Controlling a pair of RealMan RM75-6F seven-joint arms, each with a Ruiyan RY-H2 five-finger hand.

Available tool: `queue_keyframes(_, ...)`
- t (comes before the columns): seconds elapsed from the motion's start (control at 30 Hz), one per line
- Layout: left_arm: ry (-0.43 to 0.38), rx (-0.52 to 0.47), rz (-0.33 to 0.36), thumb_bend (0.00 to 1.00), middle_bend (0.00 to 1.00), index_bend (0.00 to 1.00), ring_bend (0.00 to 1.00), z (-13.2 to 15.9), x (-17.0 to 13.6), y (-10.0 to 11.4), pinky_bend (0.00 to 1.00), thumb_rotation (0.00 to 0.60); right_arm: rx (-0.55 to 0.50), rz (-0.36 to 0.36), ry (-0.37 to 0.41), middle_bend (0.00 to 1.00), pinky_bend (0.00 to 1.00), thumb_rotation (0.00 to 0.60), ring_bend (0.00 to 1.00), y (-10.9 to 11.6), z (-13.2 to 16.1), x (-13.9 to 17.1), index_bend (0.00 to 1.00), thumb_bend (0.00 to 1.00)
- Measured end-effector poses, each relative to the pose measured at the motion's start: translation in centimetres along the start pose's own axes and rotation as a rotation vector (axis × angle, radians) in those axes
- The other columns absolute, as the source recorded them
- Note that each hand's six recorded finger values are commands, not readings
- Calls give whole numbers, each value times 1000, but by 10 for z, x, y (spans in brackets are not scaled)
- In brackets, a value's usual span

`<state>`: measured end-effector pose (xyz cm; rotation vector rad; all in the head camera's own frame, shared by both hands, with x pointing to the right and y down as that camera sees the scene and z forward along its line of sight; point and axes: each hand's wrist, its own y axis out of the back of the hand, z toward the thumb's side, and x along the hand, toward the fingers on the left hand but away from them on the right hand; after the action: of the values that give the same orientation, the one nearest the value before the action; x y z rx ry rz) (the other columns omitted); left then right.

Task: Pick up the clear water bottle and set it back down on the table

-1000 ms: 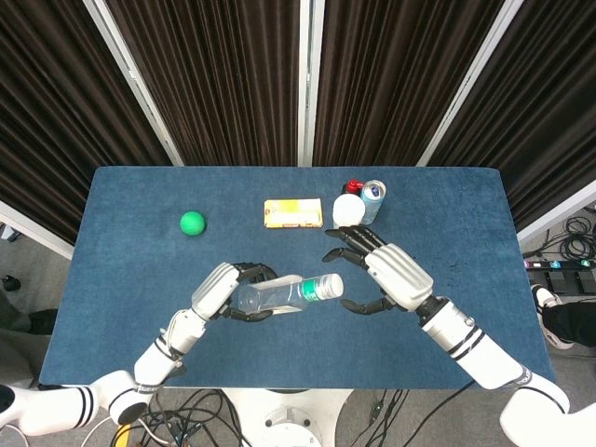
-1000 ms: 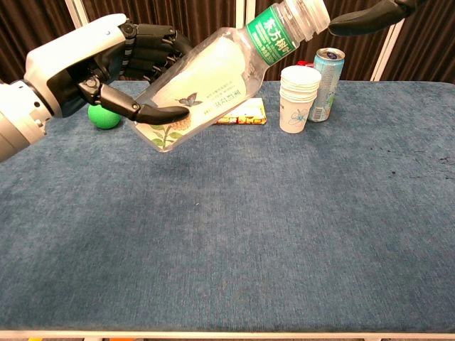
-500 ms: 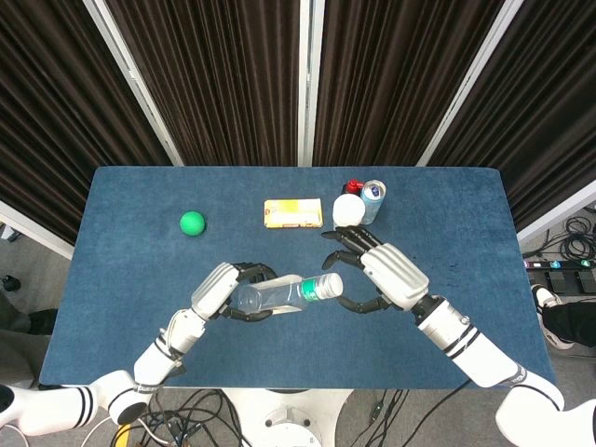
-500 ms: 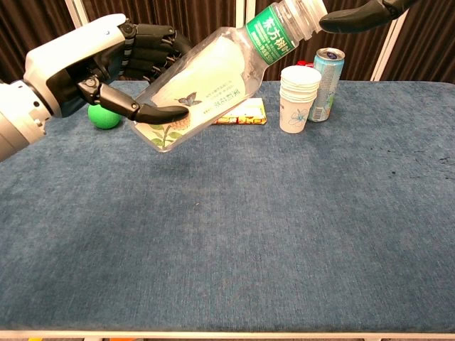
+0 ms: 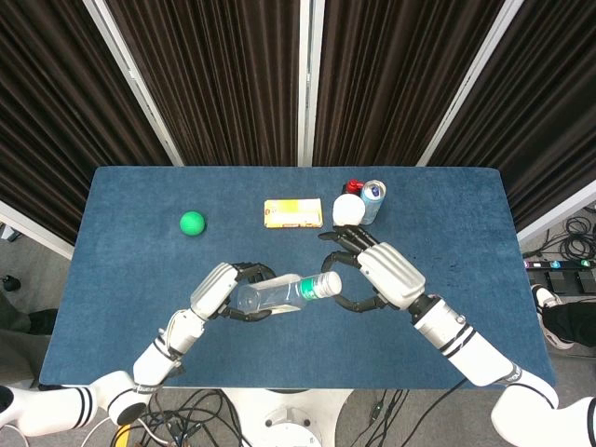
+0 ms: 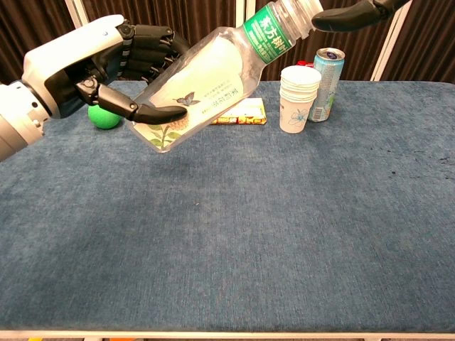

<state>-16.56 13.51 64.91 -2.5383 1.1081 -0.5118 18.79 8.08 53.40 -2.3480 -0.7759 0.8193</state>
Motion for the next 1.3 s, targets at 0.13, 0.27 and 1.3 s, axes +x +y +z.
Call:
queue_keyframes(0.13,3,-2,3,383,531,561,467,-1,-1,1,520,600,5,-12,-2,133,0,600,0,1,0,-1,484,336)
queue_keyframes(0.27,5,-4,5,383,531,561,467,-2,-2,1,521,600,4,-21,-8,139,0,600,0,2,-1,0,514,374)
queue_keyframes(1.3,371,591,-199,318,430,468,338,-114,-27,-3,370,600,-20,-8,-191,142,0,600,0,4,-57,42,547,401)
